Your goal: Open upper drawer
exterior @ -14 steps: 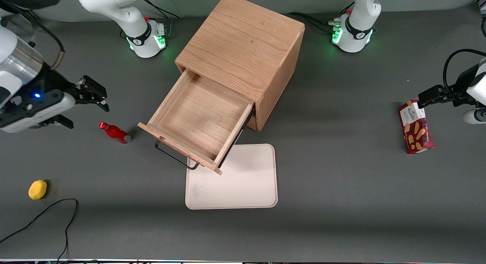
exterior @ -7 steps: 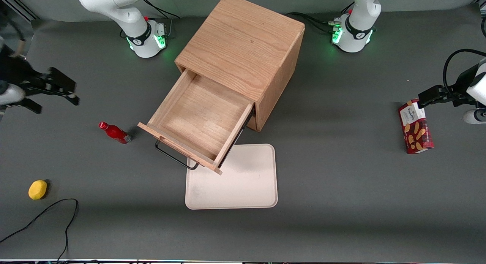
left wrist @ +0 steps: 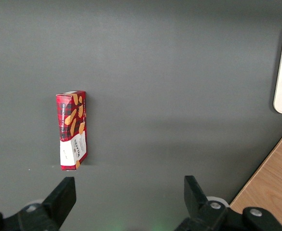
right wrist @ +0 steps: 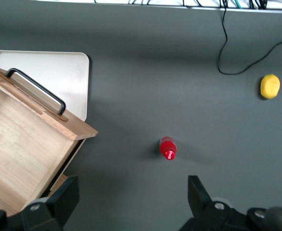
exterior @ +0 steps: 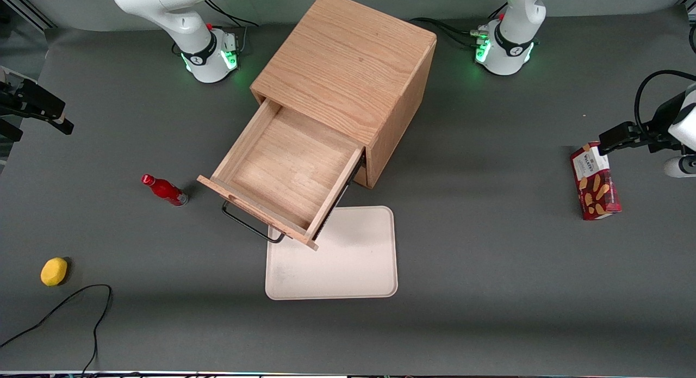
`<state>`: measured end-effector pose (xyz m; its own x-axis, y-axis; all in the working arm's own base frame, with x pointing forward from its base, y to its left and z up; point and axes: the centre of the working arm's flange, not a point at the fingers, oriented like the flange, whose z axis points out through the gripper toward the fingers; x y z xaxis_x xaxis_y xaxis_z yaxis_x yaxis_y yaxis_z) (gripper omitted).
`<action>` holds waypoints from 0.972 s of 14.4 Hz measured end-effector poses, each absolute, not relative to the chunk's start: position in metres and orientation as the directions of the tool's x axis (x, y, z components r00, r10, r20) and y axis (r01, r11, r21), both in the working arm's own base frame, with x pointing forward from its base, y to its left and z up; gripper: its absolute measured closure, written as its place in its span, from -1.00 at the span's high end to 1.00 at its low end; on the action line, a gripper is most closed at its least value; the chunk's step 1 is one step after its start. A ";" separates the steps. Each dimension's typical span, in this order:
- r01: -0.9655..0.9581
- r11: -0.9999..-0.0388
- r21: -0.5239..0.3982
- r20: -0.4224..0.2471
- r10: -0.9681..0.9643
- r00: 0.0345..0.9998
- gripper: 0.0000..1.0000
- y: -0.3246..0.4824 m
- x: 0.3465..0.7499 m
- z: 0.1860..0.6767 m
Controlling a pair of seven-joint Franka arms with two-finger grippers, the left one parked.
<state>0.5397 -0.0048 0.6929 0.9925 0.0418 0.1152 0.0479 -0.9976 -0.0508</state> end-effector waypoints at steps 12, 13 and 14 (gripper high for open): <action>0.008 -0.999 -0.045 0.078 0.005 0.997 1.00 -0.019 0.564 0.647; 0.009 -0.999 -0.044 0.082 0.005 0.997 1.00 -0.019 0.565 0.647; 0.009 -0.999 -0.044 0.085 0.005 0.996 1.00 -0.019 0.565 0.647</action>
<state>0.5655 -0.0191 0.6468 0.9963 0.0050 0.0854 0.0088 -0.9990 -0.0442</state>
